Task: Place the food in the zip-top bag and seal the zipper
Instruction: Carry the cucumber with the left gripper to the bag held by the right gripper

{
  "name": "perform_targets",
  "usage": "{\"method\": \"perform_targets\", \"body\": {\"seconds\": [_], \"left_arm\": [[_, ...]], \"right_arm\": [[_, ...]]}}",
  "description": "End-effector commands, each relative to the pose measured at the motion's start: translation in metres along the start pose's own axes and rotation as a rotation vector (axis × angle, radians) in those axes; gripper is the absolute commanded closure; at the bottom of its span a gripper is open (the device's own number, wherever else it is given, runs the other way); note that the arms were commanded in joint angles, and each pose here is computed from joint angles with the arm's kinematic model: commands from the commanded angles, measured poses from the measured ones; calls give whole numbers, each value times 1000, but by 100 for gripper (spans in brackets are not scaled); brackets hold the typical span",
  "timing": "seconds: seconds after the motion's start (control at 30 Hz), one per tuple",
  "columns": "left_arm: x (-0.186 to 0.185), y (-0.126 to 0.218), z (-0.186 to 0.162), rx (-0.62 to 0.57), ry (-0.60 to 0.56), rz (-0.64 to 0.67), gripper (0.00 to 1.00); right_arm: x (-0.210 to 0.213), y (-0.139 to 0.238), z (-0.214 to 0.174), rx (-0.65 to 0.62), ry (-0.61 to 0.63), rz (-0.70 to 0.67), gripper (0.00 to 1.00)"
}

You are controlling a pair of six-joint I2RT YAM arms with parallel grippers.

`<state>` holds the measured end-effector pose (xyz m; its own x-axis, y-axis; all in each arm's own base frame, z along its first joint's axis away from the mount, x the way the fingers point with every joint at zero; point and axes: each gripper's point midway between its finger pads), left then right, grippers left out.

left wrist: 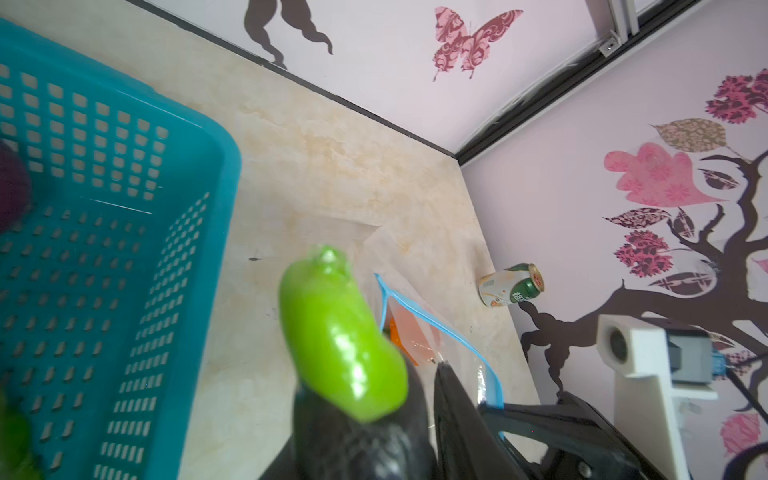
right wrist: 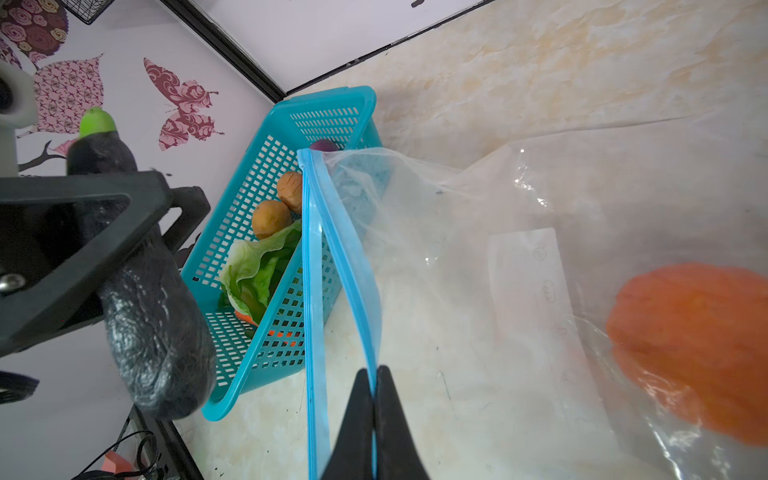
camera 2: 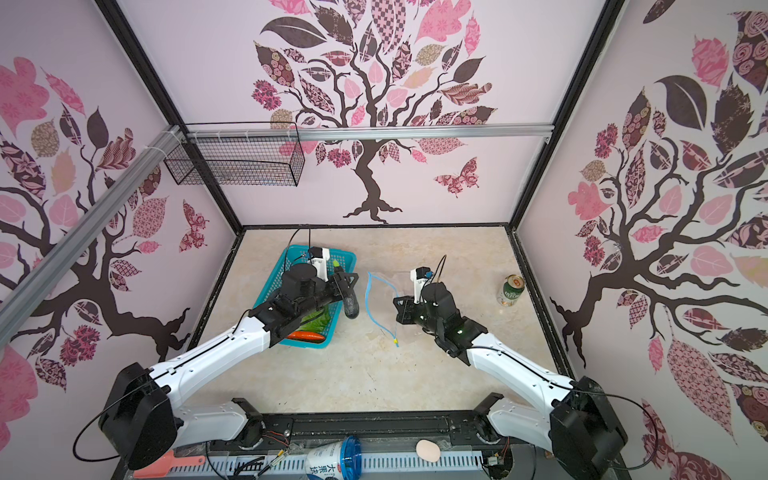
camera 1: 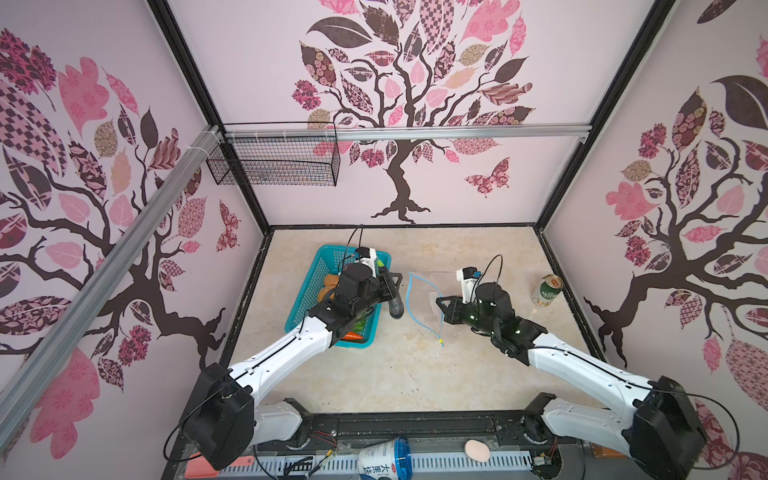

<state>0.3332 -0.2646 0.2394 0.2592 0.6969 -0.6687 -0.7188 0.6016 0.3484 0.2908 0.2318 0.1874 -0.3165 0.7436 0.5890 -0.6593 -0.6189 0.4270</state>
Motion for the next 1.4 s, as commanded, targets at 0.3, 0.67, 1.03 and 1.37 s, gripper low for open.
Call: {"method": "perform_targets", "body": {"seconds": [0.3,0.67,1.03,1.37], "left_arm": [[-21,-8,8,-279,7,2,65],[-23,-30,-25,-238,-60,-1,66],[-16,-45,-83,-43,-101,24,65],[-19,-50,-88,81,-144,107,29]], "right_arm": [[29,9,18,-27,-72,102,100],[44,19,37,-70,-95,129,100],[41,17,39,-88,-101,120,100],[35,20,33,-85,-84,106,100]]}}
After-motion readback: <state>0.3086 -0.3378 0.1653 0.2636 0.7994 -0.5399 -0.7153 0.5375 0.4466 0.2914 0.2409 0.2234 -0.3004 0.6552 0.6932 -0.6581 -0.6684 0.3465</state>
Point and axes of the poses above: each gripper's point midway between its finger pads, its own y axis back along the fingers, its own x axis along the line the jaws close on, z = x × y
